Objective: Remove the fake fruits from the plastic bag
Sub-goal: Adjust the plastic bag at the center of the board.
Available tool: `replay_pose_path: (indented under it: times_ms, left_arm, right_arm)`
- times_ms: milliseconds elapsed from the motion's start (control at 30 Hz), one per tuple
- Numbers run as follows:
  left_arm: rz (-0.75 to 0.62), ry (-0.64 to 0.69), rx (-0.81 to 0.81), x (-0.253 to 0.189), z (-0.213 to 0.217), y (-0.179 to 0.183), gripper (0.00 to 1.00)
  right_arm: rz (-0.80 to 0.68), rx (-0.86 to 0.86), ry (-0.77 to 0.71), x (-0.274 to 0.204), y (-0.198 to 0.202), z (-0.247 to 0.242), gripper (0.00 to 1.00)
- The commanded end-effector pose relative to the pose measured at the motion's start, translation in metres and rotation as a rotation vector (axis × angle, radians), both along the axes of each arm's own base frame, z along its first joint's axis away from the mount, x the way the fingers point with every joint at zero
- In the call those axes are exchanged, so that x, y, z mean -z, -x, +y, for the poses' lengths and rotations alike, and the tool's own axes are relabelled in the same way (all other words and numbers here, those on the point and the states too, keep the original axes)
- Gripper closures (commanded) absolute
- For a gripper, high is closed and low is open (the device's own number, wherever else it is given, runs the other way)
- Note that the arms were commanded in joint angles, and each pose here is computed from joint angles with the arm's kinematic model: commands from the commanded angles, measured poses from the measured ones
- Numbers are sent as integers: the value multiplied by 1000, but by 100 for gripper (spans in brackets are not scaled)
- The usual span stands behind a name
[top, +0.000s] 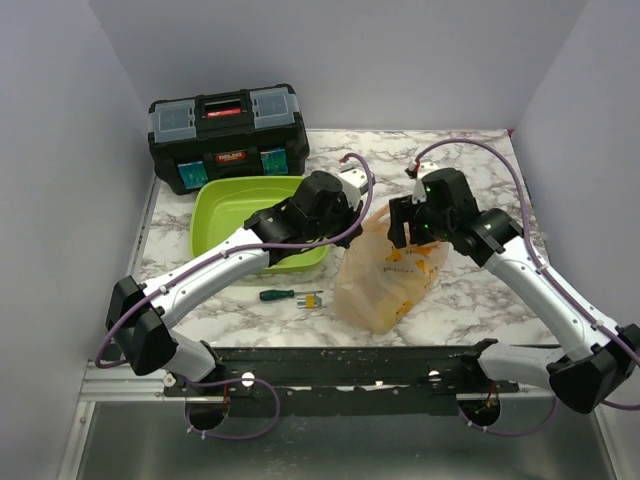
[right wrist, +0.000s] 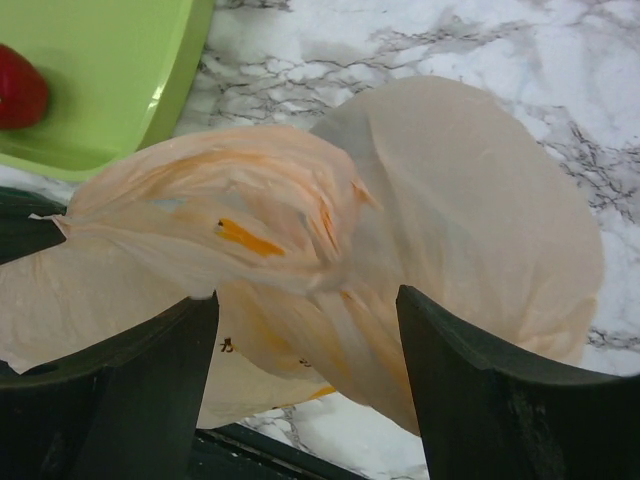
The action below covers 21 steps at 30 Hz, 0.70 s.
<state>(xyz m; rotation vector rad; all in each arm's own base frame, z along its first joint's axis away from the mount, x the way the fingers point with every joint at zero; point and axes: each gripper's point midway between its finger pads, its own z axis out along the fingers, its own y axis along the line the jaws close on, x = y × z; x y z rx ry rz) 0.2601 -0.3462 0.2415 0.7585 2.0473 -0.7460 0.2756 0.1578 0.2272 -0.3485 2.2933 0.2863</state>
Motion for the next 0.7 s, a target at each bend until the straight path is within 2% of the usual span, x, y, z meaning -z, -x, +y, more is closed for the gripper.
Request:
replay_pose_path:
  times_ms: [0, 133, 267, 400, 533, 633, 667]
  left_arm:
    - [5, 13, 13, -2, -5, 1, 100]
    - [-1, 10, 8, -2, -3, 0, 100]
    - [-10, 13, 3, -6, -2, 0, 100]
    - [-13, 12, -6, -6, 0, -1, 100]
    - [-12, 19, -5, -9, 0, 0, 100]
    - [-19, 17, -20, -9, 3, -1, 100]
    - [-24, 17, -25, -11, 4, -2, 100]
  right_arm:
    - [10, -61, 37, 7, -5, 17, 25]
    - [-20, -25, 120, 16, -19, 13, 23]
    - [-73, 115, 217, 20, -35, -10, 26]
    - [-151, 240, 179, 7, -38, -26, 49]
    - [-262, 348, 59, -17, -33, -37, 73]
    - [-326, 454, -18, -35, -26, -53, 96]
    - [-343, 500, -42, -40, -23, -60, 99]
